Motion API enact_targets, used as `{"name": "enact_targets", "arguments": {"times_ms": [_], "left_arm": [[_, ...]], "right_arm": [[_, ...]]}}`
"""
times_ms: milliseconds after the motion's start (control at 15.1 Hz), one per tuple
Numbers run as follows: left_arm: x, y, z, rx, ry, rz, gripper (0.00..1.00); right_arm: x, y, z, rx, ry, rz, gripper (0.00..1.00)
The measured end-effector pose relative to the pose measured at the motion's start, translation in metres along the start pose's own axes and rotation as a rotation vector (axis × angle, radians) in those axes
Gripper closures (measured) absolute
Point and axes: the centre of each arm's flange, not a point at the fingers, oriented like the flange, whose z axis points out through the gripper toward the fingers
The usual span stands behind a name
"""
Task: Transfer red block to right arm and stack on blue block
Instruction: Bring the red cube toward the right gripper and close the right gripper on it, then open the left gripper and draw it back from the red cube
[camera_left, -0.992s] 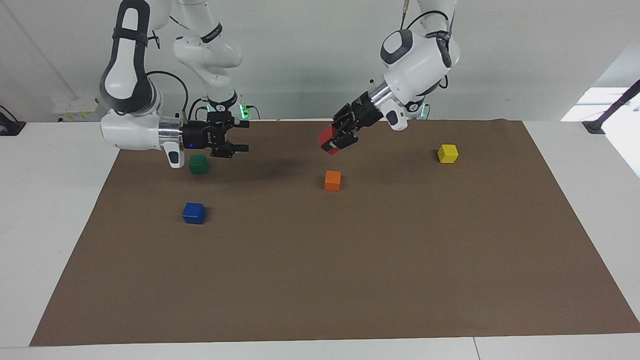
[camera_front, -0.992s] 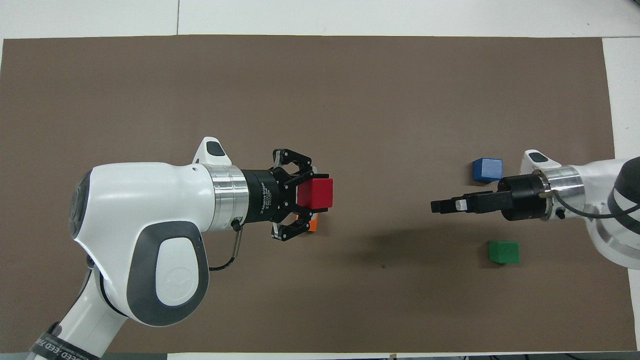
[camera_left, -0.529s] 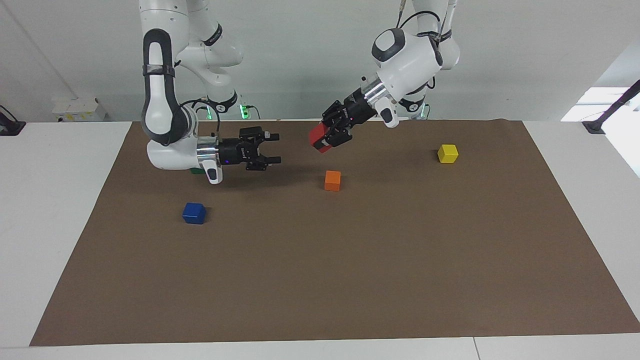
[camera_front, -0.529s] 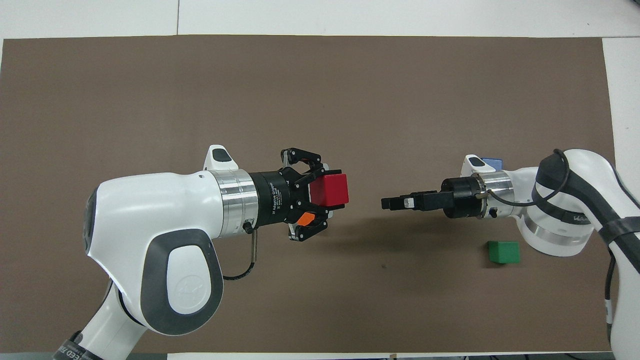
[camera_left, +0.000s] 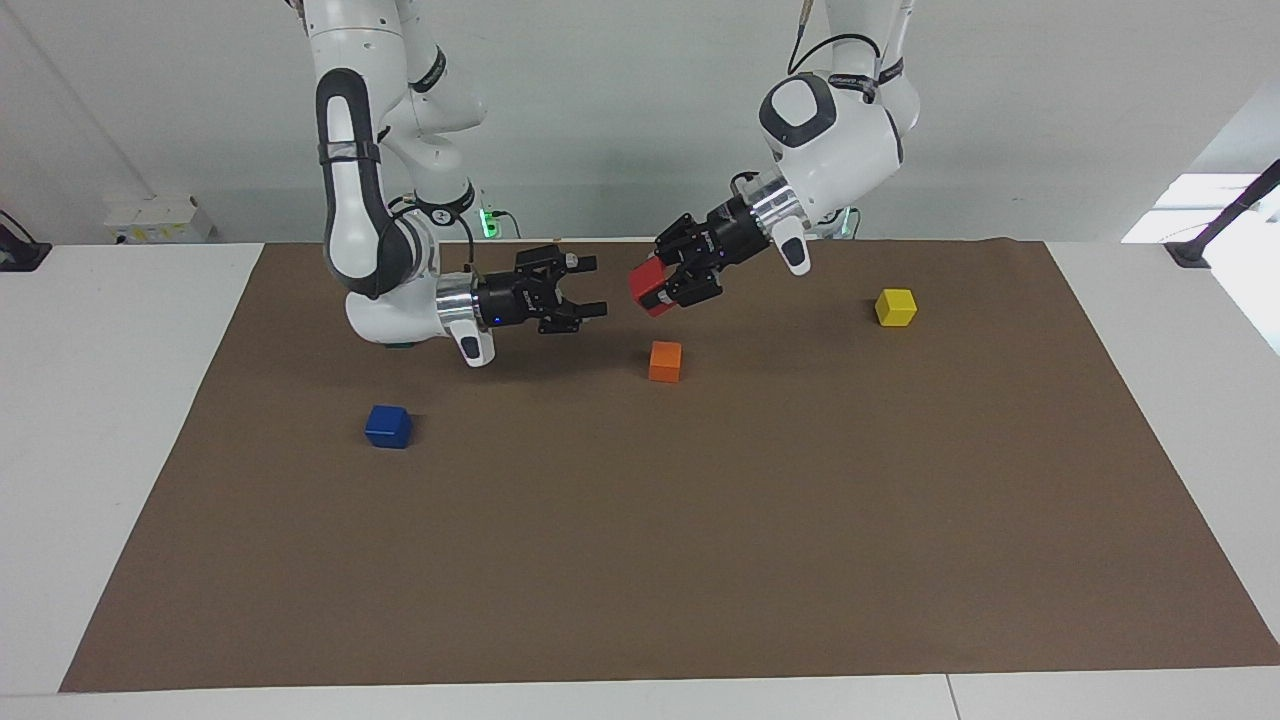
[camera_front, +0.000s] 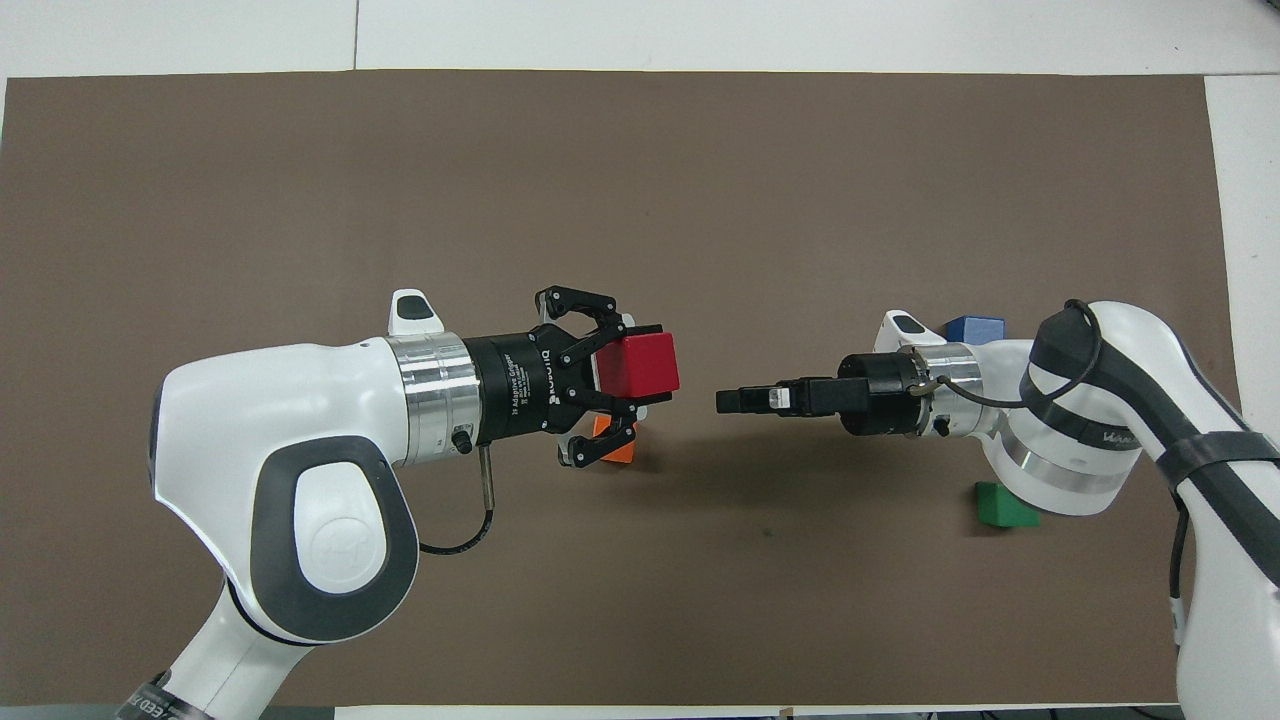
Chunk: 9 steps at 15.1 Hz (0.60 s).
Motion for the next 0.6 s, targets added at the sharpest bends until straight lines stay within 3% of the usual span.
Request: {"name": "enact_targets", "arguments": {"times_ms": [595], "left_arm": [[-0.008, -0.028, 0.023, 0.061, 0.005, 0.023, 0.45]], "right_arm": [[0.004, 0.013, 0.021, 0.104, 0.057, 0.063, 0.00]]}}
